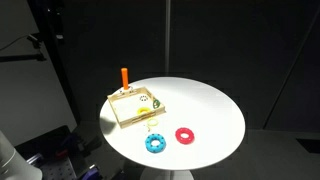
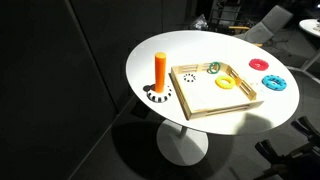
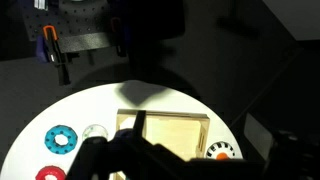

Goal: Remove the orange object from the wooden tray

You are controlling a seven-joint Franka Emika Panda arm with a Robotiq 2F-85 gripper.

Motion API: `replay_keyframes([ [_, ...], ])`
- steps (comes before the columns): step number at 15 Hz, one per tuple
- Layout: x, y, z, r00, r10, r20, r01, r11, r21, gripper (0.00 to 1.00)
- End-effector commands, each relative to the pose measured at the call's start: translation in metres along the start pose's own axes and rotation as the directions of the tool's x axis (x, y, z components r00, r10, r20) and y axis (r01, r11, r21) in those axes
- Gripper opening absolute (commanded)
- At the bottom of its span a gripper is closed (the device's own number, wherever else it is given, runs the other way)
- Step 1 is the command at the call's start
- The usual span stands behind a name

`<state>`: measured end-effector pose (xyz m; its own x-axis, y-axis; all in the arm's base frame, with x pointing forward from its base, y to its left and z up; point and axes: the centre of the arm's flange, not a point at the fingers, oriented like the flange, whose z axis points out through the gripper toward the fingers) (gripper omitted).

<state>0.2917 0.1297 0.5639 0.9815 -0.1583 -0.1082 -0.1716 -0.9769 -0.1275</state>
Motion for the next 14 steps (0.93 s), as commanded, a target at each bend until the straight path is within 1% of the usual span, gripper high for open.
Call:
replay_keyframes([
  [1,0.000,0.000,0.000,1.000,0.000,-0.001,0.000,1.000,0.000,1.00],
  [5,-0.001,0.000,-0.001,1.000,0.000,-0.003,0.001,1.000,0.001,1.00],
  [6,0.003,0.001,0.000,1.000,0.018,-0.006,-0.018,1.000,-0.017,1.00],
  [7,0.011,0.004,0.003,0.999,0.053,-0.004,-0.053,0.998,-0.029,1.00],
  [10,0.033,0.012,0.014,0.994,0.102,-0.034,-0.104,0.993,-0.059,1.00],
  [14,0.078,0.025,0.042,0.983,0.152,-0.107,-0.162,0.982,-0.095,1.00],
])
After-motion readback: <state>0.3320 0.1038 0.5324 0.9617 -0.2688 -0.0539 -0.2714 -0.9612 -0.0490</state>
